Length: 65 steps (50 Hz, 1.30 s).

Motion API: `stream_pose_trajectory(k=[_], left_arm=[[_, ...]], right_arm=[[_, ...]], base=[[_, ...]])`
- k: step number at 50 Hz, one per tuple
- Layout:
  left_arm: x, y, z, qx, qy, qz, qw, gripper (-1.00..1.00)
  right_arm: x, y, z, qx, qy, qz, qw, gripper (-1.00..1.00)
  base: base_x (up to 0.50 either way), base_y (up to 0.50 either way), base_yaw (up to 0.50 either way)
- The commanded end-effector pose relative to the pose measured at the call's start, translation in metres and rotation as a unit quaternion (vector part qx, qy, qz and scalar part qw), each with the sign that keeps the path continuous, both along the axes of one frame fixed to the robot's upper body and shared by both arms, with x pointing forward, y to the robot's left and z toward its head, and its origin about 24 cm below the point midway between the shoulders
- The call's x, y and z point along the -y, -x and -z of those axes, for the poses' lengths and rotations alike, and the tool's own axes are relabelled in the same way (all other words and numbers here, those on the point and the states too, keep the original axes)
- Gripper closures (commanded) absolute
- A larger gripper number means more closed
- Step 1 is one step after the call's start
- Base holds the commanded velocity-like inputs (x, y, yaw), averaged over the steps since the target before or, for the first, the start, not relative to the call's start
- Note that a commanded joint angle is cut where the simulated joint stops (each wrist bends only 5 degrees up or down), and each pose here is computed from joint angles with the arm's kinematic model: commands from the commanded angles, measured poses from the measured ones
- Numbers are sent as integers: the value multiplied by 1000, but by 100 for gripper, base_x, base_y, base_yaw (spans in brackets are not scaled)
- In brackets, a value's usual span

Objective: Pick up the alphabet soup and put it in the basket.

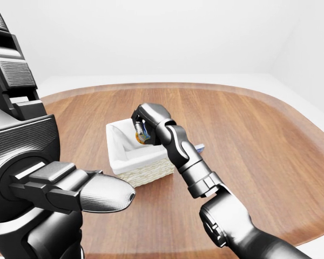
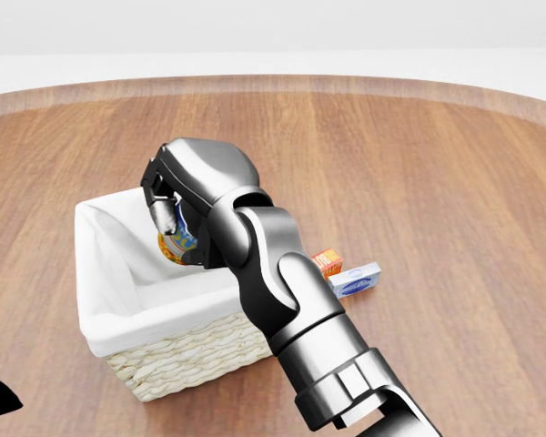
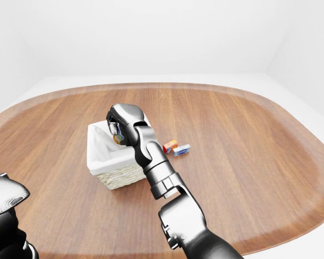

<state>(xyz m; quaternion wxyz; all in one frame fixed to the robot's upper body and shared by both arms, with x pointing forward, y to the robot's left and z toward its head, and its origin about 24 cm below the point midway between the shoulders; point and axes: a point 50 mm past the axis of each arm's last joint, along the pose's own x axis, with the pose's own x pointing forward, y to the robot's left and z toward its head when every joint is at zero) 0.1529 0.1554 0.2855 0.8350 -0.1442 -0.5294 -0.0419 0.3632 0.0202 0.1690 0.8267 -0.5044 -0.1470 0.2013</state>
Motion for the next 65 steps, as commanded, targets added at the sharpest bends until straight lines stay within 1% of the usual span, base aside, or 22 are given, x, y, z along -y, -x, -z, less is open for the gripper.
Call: stream_pose_trajectory(k=[1,3,8,9,10,12,16,18,23,30,31,35,40,44,48,57,61,65], left_arm=[[0,0,0,1,-2,-1,1000,-100],[0,0,0,1,-2,-1,1000,-100],[0,0,0,1,-2,-1,1000,-100],[0,0,1,0,-5,-3,1000,-100],[0,0,1,0,-5,-4,1000,-100],[0,0,0,3,-5,-6,1000,-100],[1,1,0,7,-6,-5,1000,-100],[1,1,0,6,-8,-6,1000,-100],[1,0,1,1,-6,-4,1000,-100],[1,0,1,1,-4,-3,1000,-100],[2,0,2,0,-9,-5,1000,-100],[3,0,2,3,-12,-5,1000,-100],[3,0,2,4,-12,-6,1000,-100],[3,0,1,2,-10,0,1000,-100],[4,0,2,1,-12,-3,1000,-100],[6,0,2,2,-12,1,1000,-100],[5,0,2,2,-10,2,1000,-100],[5,0,2,1,-10,2,1000,-100]], right_arm=[[0,0,-5,15,-6,5,1000,98],[0,0,-5,15,-6,5,1000,99],[0,0,-5,15,-6,5,1000,94],[-5,-3,-2,1,-11,5,1000,95],[-5,-6,1,1,2,9,1000,94],[-9,-7,2,-8,-9,9,1000,95],[-10,-9,10,-11,1,19,1000,95],[-10,-14,16,-25,4,32,999,95],[-4,-21,21,-35,11,56,998,95],[-2,-21,31,-45,19,68,996,95],[-2,-21,32,-46,21,69,996,95],[-3,-21,31,-45,19,72,996,95],[-8,-22,23,-38,21,69,997,95],[-18,-20,16,-34,26,55,998,95],[-27,-17,11,-27,31,43,998,94],[-48,-11,-13,-7,31,13,999,95],[-52,-9,-15,-3,35,7,999,94],[-51,-9,-9,-6,39,10,999,95]], base=[[0,0,0],[0,0,0],[0,0,0],[0,0,0],[0,0,0],[0,0,0],[0,0,0],[0,0,0],[0,0,0],[0,0,0],[0,0,0],[0,0,0],[0,0,0],[0,0,0],[0,0,0],[0,0,0],[0,0,0],[0,0,0]])
